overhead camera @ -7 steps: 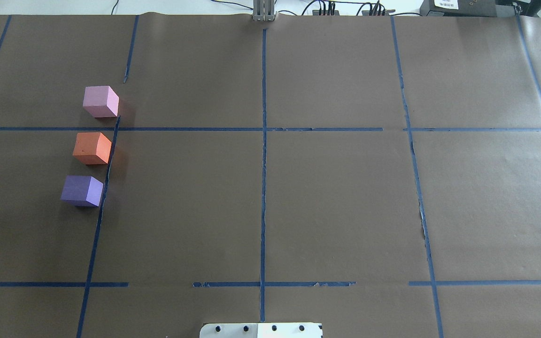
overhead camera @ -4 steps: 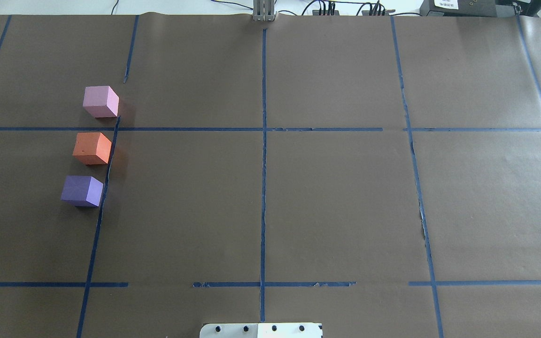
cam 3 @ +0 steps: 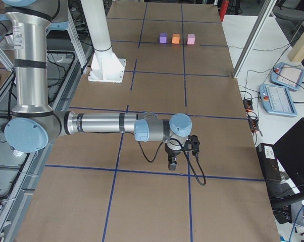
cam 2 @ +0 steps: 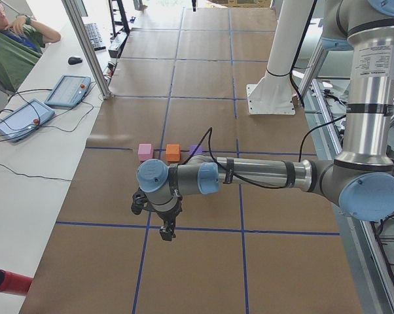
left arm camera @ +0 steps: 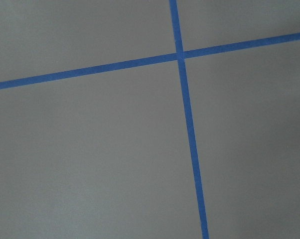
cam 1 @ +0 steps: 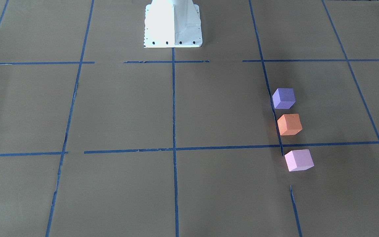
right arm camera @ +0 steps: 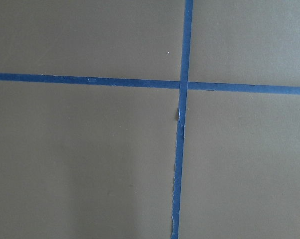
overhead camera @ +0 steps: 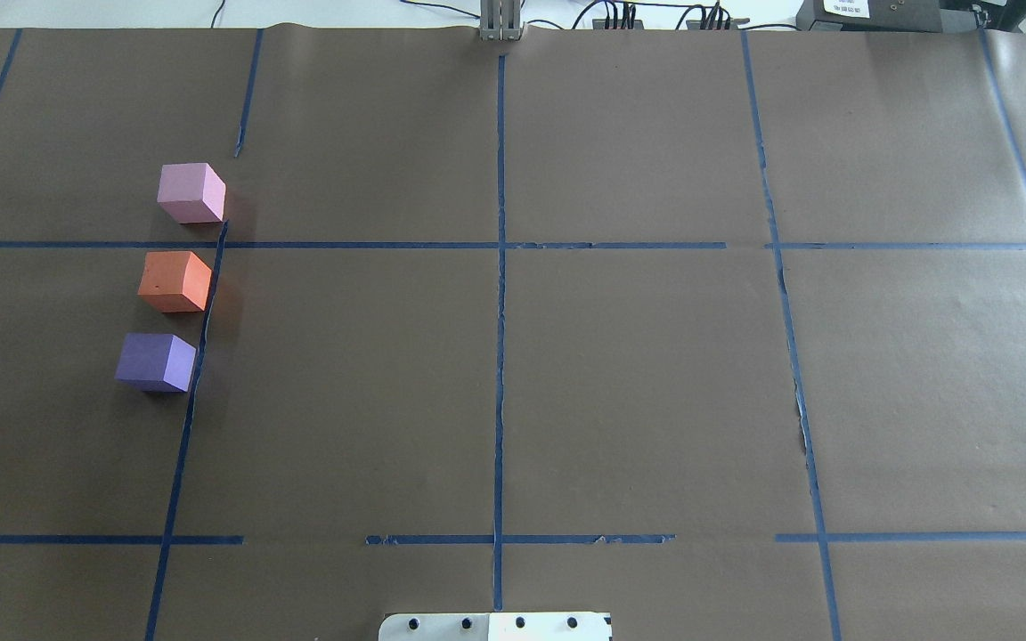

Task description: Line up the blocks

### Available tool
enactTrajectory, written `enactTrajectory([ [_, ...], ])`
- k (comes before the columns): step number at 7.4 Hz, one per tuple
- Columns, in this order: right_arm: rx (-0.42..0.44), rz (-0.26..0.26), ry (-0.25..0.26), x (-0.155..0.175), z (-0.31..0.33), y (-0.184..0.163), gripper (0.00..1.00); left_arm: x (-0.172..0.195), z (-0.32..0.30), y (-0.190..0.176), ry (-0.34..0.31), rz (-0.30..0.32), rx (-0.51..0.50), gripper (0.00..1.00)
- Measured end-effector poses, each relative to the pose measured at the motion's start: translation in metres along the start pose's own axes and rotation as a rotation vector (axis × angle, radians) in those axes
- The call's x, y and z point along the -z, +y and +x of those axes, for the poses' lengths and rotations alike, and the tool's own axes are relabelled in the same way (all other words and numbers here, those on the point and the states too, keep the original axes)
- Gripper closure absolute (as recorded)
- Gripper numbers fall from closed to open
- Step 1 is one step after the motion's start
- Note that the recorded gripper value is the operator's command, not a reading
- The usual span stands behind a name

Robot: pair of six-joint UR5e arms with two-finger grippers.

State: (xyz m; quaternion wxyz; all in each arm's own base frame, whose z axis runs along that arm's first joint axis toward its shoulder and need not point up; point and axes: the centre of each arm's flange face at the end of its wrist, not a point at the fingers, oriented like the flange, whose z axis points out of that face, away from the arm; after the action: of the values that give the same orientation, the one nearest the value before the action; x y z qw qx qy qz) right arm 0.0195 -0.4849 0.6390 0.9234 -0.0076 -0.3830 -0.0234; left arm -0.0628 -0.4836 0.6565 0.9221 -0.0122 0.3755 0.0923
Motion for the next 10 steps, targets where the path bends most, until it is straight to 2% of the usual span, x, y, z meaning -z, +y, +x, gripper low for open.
enactTrajectory([
  [10, 0.0, 0.0, 0.0, 0.0002, -0.0001, 0.0001, 0.0, 0.0034, 0.0025, -0.0031, 0.005, 0.01, 0.001, 0.0],
])
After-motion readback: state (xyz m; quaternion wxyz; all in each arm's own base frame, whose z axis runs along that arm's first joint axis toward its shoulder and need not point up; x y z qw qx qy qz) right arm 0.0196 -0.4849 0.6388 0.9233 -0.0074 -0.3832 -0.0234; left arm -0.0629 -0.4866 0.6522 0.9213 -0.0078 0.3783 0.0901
